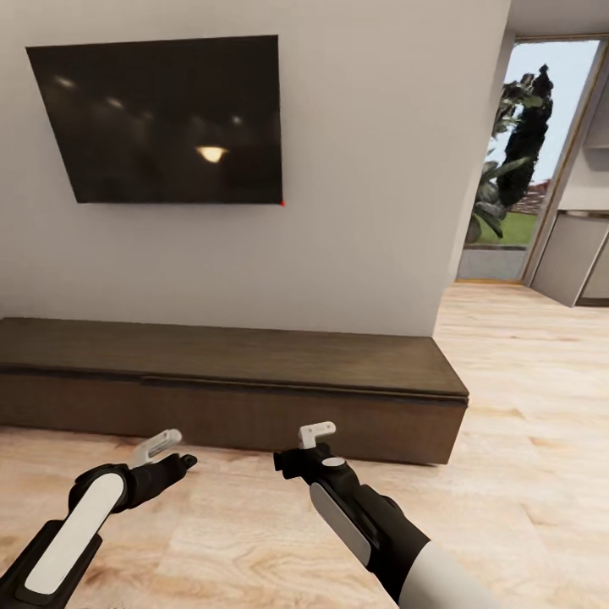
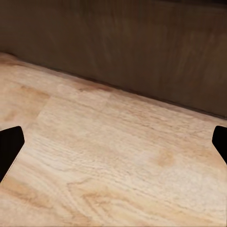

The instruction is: Place each of the two pumpkins and all three candles from the living room inside a cabinet in the living room (use any cabinet), then make sure every cabinet is closed, and position the cauldron so it is next to a table in the living room.

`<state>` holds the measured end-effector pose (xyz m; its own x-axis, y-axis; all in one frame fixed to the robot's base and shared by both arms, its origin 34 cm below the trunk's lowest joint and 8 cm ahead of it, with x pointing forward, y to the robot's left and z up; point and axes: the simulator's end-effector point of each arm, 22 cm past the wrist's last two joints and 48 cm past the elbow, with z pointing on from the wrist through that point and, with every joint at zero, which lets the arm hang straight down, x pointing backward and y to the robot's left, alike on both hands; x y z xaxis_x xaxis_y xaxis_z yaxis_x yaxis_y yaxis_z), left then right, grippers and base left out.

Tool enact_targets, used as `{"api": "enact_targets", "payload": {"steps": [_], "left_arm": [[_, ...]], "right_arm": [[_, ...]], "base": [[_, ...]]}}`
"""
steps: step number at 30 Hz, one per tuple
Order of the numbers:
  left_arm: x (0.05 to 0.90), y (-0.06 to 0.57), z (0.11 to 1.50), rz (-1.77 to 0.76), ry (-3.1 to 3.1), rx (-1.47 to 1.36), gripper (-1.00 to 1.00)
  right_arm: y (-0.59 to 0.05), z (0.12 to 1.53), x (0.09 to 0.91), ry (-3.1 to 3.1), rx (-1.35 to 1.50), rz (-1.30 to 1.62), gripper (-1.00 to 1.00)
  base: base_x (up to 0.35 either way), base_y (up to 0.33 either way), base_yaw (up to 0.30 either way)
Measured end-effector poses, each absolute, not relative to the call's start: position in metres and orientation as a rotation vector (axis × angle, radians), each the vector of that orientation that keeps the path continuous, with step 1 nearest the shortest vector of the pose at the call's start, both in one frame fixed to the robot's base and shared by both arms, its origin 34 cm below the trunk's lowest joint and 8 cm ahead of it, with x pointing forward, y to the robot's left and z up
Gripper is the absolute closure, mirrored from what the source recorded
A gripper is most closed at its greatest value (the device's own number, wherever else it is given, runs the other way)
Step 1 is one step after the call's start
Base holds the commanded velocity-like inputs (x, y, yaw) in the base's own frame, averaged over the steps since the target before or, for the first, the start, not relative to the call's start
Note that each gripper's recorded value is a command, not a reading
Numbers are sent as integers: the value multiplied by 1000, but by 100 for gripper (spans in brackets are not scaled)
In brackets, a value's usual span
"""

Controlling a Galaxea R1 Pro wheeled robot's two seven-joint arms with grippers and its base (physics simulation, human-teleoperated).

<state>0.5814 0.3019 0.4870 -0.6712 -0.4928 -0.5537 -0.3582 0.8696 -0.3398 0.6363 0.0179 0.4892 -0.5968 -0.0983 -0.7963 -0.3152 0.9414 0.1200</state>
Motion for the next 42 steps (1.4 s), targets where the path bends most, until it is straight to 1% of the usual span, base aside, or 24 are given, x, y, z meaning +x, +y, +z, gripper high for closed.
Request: {"api": "enact_targets", "payload": {"steps": [30,42], "left_arm": [[579,301,560,-303,2241,-575,-100],[580,303,565,-307,2230,-575,-100]], "right_arm": [[22,568,632,2072,-304,291,-100],[21,571,632,2066,-305,288,-100]], "base": [[0,0,258],[0,0,259]]}}
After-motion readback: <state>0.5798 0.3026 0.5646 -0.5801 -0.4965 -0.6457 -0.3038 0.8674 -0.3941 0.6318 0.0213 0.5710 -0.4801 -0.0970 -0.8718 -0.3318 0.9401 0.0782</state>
